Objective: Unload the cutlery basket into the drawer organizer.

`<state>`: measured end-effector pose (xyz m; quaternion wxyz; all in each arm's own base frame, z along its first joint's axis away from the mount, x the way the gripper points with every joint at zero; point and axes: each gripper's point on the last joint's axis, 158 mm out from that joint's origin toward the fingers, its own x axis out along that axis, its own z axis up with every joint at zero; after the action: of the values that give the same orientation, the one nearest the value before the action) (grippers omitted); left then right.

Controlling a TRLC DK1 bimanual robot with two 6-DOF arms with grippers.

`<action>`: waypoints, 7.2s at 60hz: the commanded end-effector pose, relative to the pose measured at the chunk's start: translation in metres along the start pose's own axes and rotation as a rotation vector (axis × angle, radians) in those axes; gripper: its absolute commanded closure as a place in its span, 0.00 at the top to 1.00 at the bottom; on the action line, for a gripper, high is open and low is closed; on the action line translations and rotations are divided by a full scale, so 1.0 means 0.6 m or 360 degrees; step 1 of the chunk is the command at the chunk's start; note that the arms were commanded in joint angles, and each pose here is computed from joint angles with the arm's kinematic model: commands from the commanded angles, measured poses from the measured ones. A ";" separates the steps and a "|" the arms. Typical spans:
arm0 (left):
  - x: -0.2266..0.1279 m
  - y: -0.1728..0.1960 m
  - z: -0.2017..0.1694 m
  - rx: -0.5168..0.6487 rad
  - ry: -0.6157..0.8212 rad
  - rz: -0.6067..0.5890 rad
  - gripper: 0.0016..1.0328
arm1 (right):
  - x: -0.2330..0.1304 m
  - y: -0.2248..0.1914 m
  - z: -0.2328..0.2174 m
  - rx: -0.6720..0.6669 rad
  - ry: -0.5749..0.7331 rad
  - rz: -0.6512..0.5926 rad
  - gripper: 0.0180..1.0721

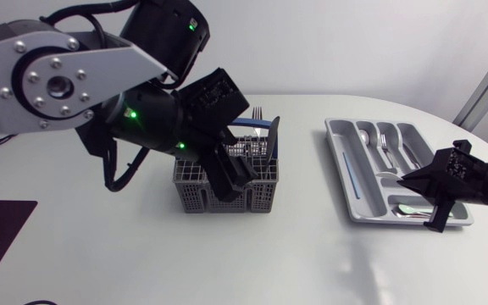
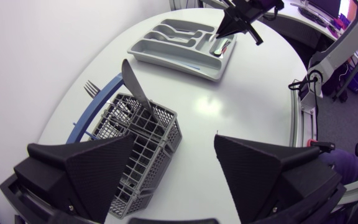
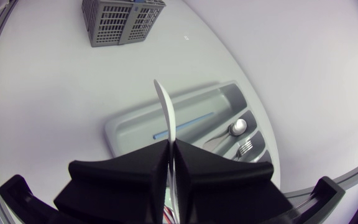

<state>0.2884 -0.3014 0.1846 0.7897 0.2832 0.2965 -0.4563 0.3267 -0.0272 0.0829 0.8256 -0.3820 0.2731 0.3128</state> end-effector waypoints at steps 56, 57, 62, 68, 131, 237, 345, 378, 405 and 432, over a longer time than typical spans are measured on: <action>0.022 -0.019 0.004 0.0224 -0.0120 0.0144 0.88 | 0.069 0.002 -0.223 -0.0255 0.0371 0.0802 0.10; 0.024 -0.019 0.003 0.0224 -0.0118 0.0143 0.88 | 0.069 0.003 -0.223 -0.0256 0.0372 0.0806 0.10; 0.028 -0.020 0.003 0.0225 -0.0118 0.0141 0.88 | 0.077 0.010 -0.230 -0.0265 0.0388 0.0834 0.10; 0.032 -0.022 0.006 0.0232 -0.0129 0.0146 0.88 | 0.088 0.003 -0.235 -0.0277 0.0385 0.0782 0.24; 0.030 0.028 -0.025 0.0143 -0.0339 0.0361 0.88 | -0.012 0.080 0.122 0.0225 -0.0191 0.0451 0.61; 0.024 0.058 -0.105 -0.0056 -0.0480 0.0315 0.89 | 0.185 0.172 0.394 0.0662 -0.0534 0.0401 0.34; 0.062 0.026 -0.108 -0.0054 -0.0411 0.0183 0.90 | 0.042 0.123 0.466 0.0617 -0.0858 0.0152 0.06; 0.113 0.013 -0.100 -0.0078 -0.0320 0.0029 0.91 | -0.001 0.111 0.487 0.0562 -0.0922 0.0144 0.06; 0.095 0.014 -0.100 -0.0071 -0.0321 0.0041 0.91 | -0.107 0.012 0.460 0.0588 -0.0864 0.0030 0.06; 0.062 0.015 -0.115 -0.0040 -0.0334 0.0084 0.92 | -0.142 -0.176 0.182 0.0854 -0.0488 -0.0324 0.06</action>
<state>0.3003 -0.2775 0.1173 0.8328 0.2249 0.2090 -0.4607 0.3621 0.0079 0.2523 0.9535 -0.1142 0.1744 0.2175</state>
